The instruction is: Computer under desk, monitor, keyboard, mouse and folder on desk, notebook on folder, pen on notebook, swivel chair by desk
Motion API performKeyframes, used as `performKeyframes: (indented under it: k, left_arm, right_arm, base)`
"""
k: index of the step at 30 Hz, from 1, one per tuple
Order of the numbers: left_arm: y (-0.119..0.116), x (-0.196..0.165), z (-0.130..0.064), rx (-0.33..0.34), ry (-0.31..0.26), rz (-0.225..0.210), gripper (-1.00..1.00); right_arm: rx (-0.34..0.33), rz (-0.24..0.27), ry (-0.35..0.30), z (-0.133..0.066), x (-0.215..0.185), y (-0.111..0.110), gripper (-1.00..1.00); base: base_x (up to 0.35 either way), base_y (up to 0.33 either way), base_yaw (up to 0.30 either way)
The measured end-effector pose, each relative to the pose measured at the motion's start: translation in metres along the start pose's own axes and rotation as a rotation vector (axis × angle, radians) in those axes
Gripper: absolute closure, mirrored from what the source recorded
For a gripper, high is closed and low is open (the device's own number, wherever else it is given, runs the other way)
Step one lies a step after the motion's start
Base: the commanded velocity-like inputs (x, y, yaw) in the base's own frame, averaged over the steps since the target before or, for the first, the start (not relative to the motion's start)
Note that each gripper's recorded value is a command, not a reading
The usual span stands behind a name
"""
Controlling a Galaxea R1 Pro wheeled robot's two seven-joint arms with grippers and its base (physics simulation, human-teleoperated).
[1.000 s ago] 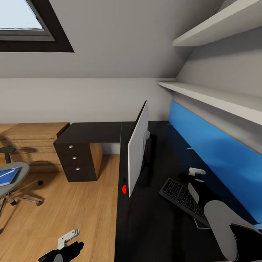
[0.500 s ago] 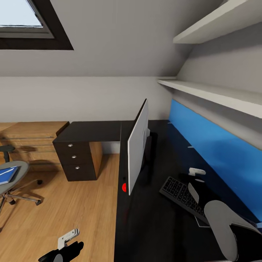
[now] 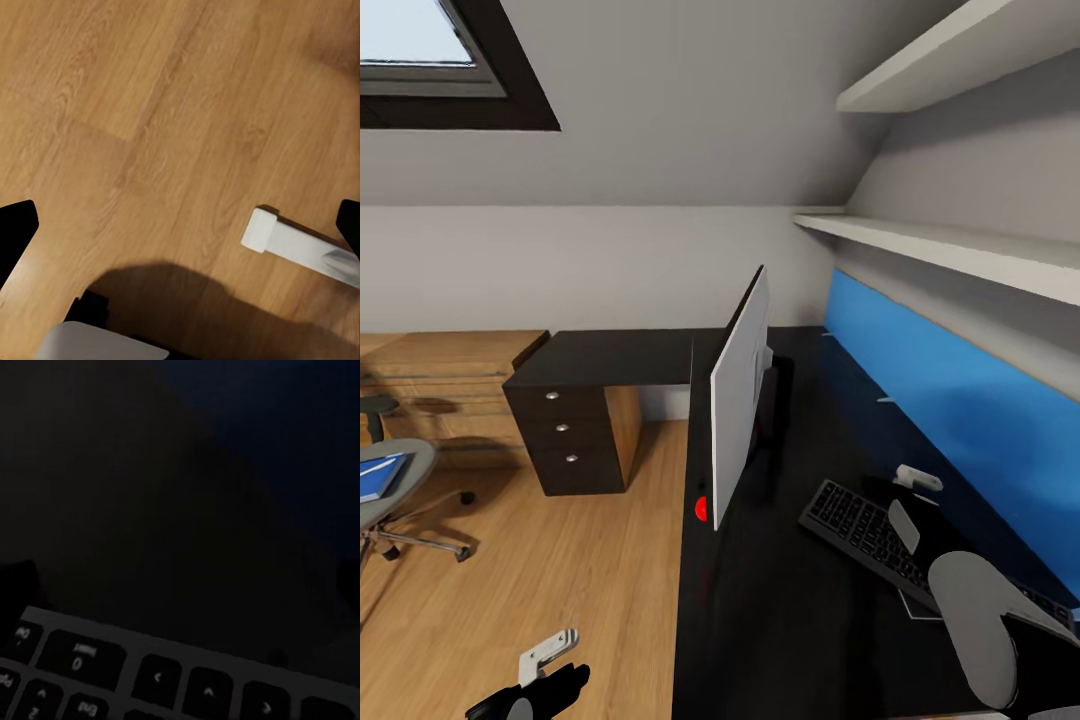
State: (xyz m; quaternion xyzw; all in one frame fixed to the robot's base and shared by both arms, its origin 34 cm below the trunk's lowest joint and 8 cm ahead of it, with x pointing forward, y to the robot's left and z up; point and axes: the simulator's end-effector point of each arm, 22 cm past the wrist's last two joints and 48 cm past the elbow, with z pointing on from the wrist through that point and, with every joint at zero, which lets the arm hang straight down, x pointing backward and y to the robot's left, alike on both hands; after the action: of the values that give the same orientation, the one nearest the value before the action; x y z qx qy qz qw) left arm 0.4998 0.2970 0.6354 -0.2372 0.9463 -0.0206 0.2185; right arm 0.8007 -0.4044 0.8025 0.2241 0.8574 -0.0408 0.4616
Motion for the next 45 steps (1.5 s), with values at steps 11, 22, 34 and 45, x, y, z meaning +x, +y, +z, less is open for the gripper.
performKeyframes:
  k: [11,22,34,45]
  left_arm:
    - [0.002,0.005,0.011,-0.001,0.0,-0.001,-1.0]
    - [0.008,0.009,0.013,-0.011,0.011,-0.003,-1.0]
    - [0.012,0.016,0.03,-0.013,0.011,-0.003,-1.0]
    - [0.013,0.022,0.042,-0.012,0.012,-0.003,-1.0]
  right_arm:
    - [-0.002,0.003,-0.009,0.007,0.007,-0.002,-1.0]
    - [0.0,0.004,-0.008,0.007,0.008,-0.003,-1.0]
    - [0.002,0.004,-0.008,0.017,0.022,-0.006,-1.0]
    - [0.001,0.004,-0.003,0.024,0.034,-0.008,-1.0]
  base:
    - [0.0,0.0,0.0]
    - [0.0,0.0,0.0]
    - [0.0,0.0,0.0]
    - [0.0,0.0,0.0]
